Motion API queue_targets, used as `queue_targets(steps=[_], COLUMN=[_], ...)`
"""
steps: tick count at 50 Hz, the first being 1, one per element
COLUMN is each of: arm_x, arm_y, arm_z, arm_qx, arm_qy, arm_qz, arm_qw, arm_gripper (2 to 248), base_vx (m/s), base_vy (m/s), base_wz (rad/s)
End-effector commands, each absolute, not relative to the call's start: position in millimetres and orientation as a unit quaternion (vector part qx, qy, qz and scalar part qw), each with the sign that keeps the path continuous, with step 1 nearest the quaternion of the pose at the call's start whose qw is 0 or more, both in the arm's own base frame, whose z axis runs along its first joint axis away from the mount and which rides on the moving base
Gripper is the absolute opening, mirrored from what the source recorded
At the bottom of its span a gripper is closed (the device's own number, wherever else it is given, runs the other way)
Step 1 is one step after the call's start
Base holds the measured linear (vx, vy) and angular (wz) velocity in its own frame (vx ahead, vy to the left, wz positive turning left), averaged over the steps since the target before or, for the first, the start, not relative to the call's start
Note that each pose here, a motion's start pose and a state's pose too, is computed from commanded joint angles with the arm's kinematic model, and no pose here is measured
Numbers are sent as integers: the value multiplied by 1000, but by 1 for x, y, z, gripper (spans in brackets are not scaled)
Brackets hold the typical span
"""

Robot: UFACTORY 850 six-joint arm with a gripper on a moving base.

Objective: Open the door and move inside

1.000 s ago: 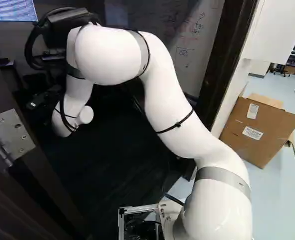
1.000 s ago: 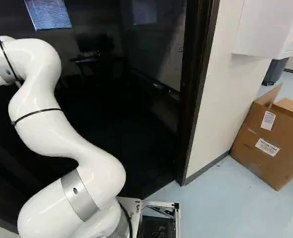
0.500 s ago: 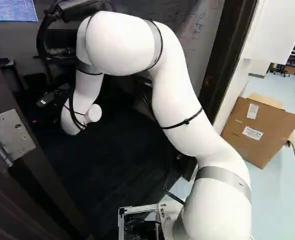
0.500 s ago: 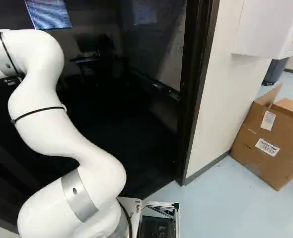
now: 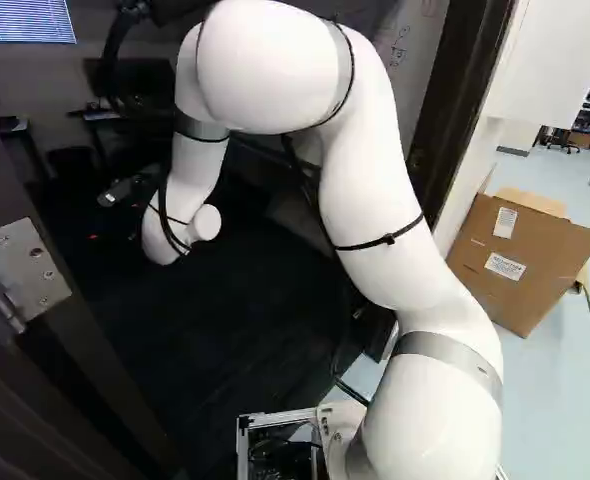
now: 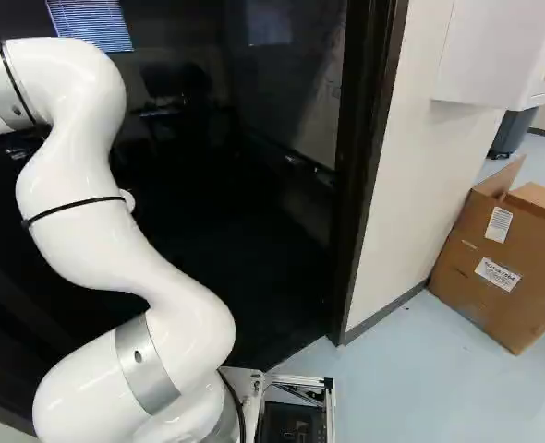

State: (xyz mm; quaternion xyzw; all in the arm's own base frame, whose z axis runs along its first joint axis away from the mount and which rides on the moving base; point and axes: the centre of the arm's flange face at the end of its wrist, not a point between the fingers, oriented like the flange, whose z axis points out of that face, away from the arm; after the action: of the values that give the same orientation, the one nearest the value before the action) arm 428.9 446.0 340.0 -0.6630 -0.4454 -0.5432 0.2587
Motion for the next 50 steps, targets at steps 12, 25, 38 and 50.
queue_targets(steps=[12,25,38,50], arm_x=[432,435,439,442], arm_y=[424,400,376,355], arm_z=[342,345,346,348], arm_qx=[-676,-690,-703,-714], arm_qy=[-430,-413,-395,-379], arm_qz=[-544,-545,-546,-547], arm_qw=[249,238,227,216], arm_gripper=[247,247,247,247], base_vx=[0,0,0,0], base_vy=[0,0,0,0], base_wz=[0,0,0,0])
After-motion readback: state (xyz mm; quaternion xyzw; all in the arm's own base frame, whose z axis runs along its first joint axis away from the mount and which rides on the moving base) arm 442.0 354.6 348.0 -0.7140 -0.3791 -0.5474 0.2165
